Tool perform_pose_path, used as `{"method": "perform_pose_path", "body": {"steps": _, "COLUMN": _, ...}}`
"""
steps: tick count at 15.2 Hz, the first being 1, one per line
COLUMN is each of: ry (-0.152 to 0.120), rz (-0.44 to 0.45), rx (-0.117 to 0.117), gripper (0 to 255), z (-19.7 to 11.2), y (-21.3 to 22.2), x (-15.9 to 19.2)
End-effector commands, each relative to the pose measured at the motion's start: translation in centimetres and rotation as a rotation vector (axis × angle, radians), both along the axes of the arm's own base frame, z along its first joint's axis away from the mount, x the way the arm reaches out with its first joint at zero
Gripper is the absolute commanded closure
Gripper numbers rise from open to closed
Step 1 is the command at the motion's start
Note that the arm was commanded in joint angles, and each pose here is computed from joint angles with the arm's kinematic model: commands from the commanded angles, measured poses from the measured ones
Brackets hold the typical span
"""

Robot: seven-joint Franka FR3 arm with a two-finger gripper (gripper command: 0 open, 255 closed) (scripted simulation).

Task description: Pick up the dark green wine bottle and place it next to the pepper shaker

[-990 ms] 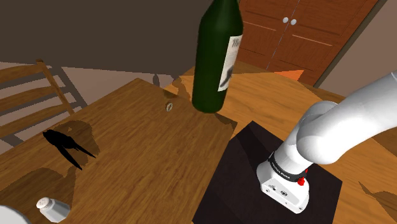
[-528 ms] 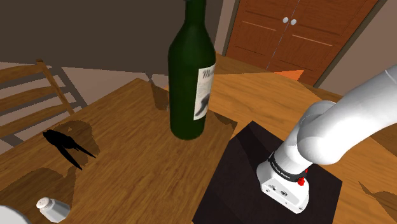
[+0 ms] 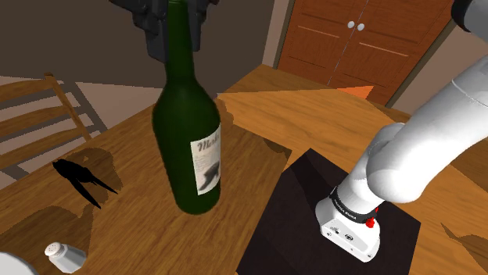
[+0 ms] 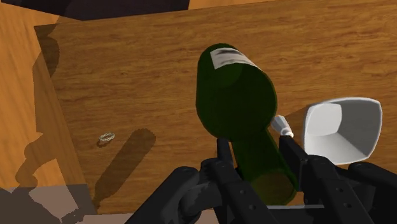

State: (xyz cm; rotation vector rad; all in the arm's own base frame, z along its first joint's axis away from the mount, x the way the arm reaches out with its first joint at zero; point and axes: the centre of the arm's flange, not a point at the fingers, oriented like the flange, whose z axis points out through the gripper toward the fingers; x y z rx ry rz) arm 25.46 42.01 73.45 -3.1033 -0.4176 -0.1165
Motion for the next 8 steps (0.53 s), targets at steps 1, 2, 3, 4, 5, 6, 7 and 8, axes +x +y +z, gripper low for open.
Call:
{"method": "perform_pose_path", "body": {"steps": 1, "ry": 0.0, "rz": -0.002, "rx": 0.003, "gripper": 255, "z": -1.0, "y": 2.6, "x": 0.0}}
{"method": "perform_pose_path", "body": {"steps": 2, "ry": 0.0, "rz": -0.002, "rx": 0.003, "gripper": 255, "z": -1.6, "y": 3.8, "x": -0.2}}
{"method": "perform_pose_path", "body": {"steps": 3, "ry": 0.0, "rz": -0.002, "rx": 0.003, "gripper": 255, "z": -2.1, "y": 5.0, "x": -0.3}}
{"method": "perform_pose_path", "body": {"steps": 4, "ry": 0.0, "rz": -0.002, "rx": 0.003, "gripper": 255, "z": -2.6, "y": 6.2, "x": -0.4}}
{"method": "perform_pose_path", "body": {"steps": 5, "ry": 0.0, "rz": -0.002, "rx": 0.003, "gripper": 255, "z": -3.2, "y": 7.4, "x": -0.6}}
{"method": "perform_pose_path", "body": {"steps": 6, "ry": 0.0, "rz": -0.002, "rx": 0.003, "gripper": 255, "z": -3.7, "y": 8.5, "x": -0.7}}
{"method": "perform_pose_path", "body": {"steps": 7, "ry": 0.0, "rz": -0.002, "rx": 0.003, "gripper": 255, "z": -4.3, "y": 9.7, "x": -0.8}}
{"method": "perform_pose_path", "body": {"steps": 8, "ry": 0.0, "rz": -0.002, "rx": 0.003, "gripper": 255, "z": -4.8, "y": 10.9, "x": -0.9}}
